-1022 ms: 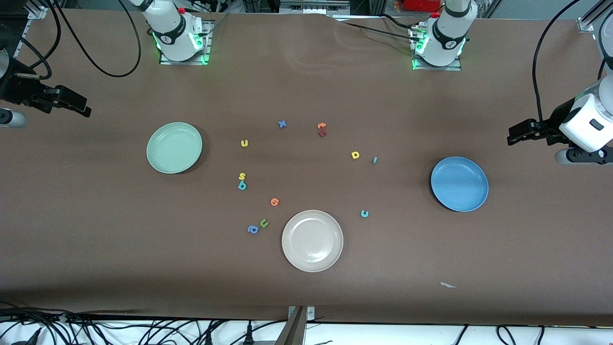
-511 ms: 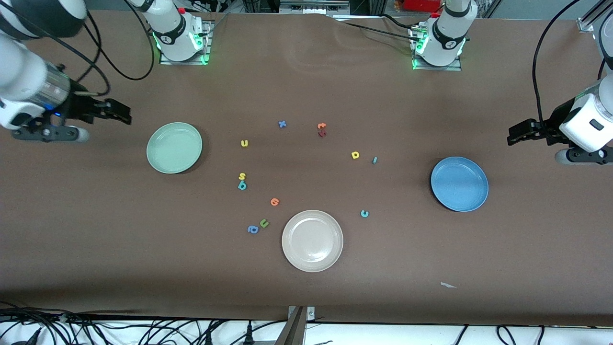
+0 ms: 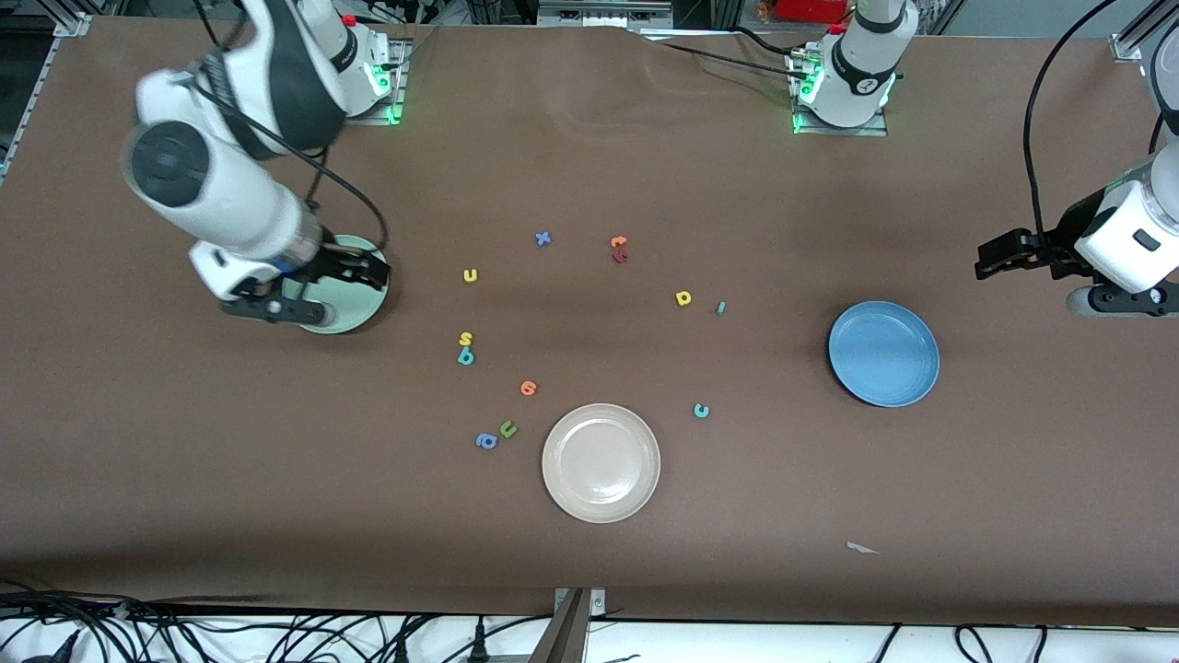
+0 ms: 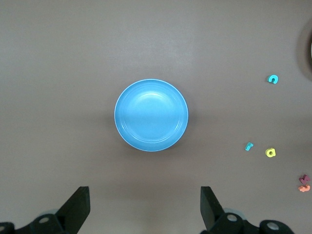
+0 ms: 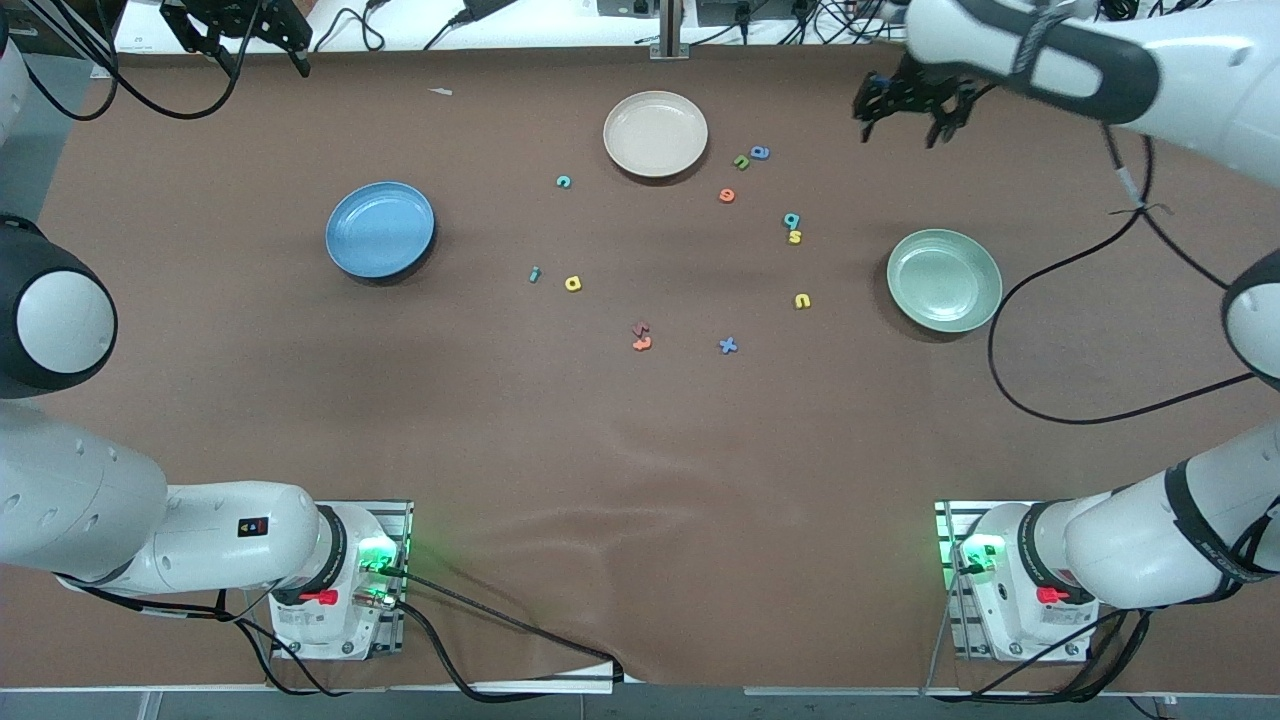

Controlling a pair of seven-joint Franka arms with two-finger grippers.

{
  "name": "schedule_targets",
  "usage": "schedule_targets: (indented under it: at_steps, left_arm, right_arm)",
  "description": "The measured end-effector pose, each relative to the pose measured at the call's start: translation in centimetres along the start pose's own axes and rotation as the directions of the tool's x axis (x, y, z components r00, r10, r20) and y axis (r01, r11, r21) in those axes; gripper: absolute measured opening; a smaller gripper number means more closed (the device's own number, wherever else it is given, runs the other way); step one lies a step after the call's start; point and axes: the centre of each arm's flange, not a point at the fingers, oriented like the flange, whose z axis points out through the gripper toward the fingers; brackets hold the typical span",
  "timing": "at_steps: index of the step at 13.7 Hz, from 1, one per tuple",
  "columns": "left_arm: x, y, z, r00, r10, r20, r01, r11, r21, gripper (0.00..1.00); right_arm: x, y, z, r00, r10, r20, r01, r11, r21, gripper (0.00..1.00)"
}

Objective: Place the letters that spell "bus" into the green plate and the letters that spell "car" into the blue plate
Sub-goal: 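Reach the right gripper down to the yellow letter s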

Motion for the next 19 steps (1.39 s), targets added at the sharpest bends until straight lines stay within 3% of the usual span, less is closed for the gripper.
schedule_targets:
  at_steps: [6, 8, 10, 12, 16, 19]
  left_arm:
    - [0.0, 0.0, 0.0, 1.000, 0.000, 0.000, 0.000, 1.000, 0.000, 1.00]
    - [0.0, 0.0, 0.0, 1.000, 0.000, -0.001, 0.000, 1.000, 0.000, 1.00]
    - [0.0, 0.0, 0.0, 1.000, 0.000, 0.000, 0.000, 1.000, 0.000, 1.00]
    - [0.0, 0.0, 0.1, 1.000, 0.000, 0.000, 0.000, 1.000, 0.000, 1.00]
    - [1.3, 0.1, 2.0, 0.999, -0.005, -0.034, 0.005, 1.000, -0.003, 1.00]
    - [3.0, 2.0, 9.1, 0.994, -0.047, -0.097, 0.045, 0.999, -0.017, 1.00]
  right_arm:
    - [1.1, -5.1, 13.2, 0.998, 0.059, -0.012, -0.059, 0.998, 0.009, 1.00]
    - [0.9, -5.5, 17.0, 0.997, 0.067, -0.042, -0.066, 0.997, 0.031, 0.99]
    - [0.5, -6.2, 20.3, 0.995, 0.081, -0.058, -0.078, 0.996, 0.044, 0.93]
    - [0.1, -7.0, 21.9, 0.995, 0.080, -0.057, -0.077, 0.996, 0.044, 0.81]
    - [0.1, -7.0, 22.3, 0.995, 0.081, -0.053, -0.079, 0.996, 0.039, 0.78]
    - [0.1, -6.9, 22.4, 0.995, 0.082, -0.053, -0.081, 0.996, 0.038, 0.75]
